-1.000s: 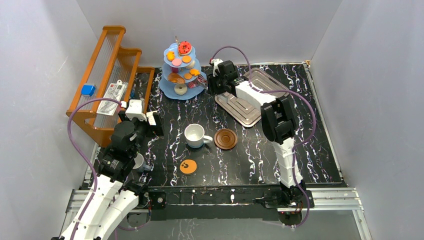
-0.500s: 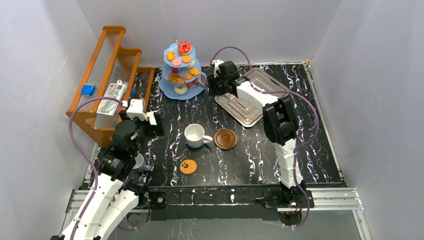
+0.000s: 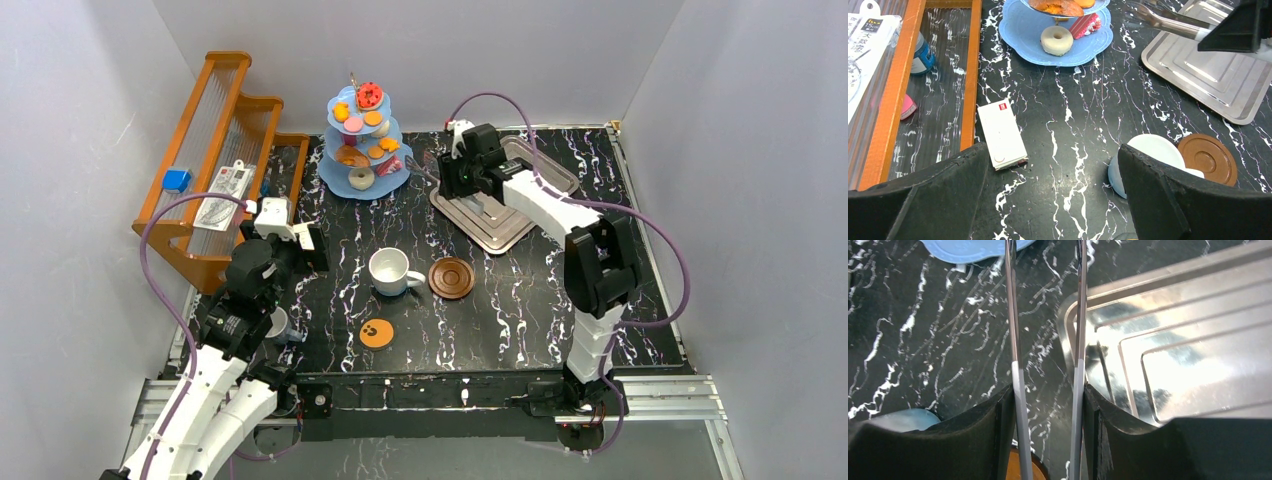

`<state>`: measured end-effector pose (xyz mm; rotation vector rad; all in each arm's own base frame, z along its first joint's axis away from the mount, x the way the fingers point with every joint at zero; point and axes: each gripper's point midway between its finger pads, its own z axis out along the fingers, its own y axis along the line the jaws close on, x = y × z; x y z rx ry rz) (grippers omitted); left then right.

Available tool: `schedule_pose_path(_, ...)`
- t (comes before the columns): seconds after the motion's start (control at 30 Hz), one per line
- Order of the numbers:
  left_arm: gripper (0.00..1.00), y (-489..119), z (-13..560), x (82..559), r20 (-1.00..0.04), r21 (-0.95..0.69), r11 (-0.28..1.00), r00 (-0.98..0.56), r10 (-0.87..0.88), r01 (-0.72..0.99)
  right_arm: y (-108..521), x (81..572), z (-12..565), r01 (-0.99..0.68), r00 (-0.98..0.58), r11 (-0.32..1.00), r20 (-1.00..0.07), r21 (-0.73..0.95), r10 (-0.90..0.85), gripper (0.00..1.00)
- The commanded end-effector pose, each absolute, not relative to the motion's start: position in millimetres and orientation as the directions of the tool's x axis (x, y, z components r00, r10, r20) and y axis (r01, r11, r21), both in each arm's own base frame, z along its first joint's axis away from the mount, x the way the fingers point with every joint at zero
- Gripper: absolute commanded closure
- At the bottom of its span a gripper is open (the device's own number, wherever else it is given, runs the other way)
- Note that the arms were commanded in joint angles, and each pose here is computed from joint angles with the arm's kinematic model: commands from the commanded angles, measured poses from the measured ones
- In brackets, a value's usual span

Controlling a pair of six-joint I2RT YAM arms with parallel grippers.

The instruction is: Serve the afternoon tea

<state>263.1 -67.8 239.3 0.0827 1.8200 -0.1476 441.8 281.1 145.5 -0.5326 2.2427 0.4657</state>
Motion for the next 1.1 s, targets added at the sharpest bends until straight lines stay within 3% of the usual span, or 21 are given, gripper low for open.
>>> schedule_pose_path(0.0,0.02,-70,256,262,-0.977,-0.071,0.987,-0.208,-0.039,0.145,249,443,170,-0.464,-0.579,0.878,-0.791,0.119,-0.199,0.46)
schedule_pose_path(0.63,0.02,-75,249,266,-0.971,-0.072,0.984,-0.236,-0.032,0.164,70,479,142,-0.167,-0.635,0.985,-0.768,0.039,-0.077,0.45)
schedule_pose_path(1.07,0.02,-72,248,267,-0.972,-0.063,0.987,-0.234,-0.027,0.147,26,494,94,-0.194,-0.685,0.980,-0.710,-0.036,-0.162,0.41)
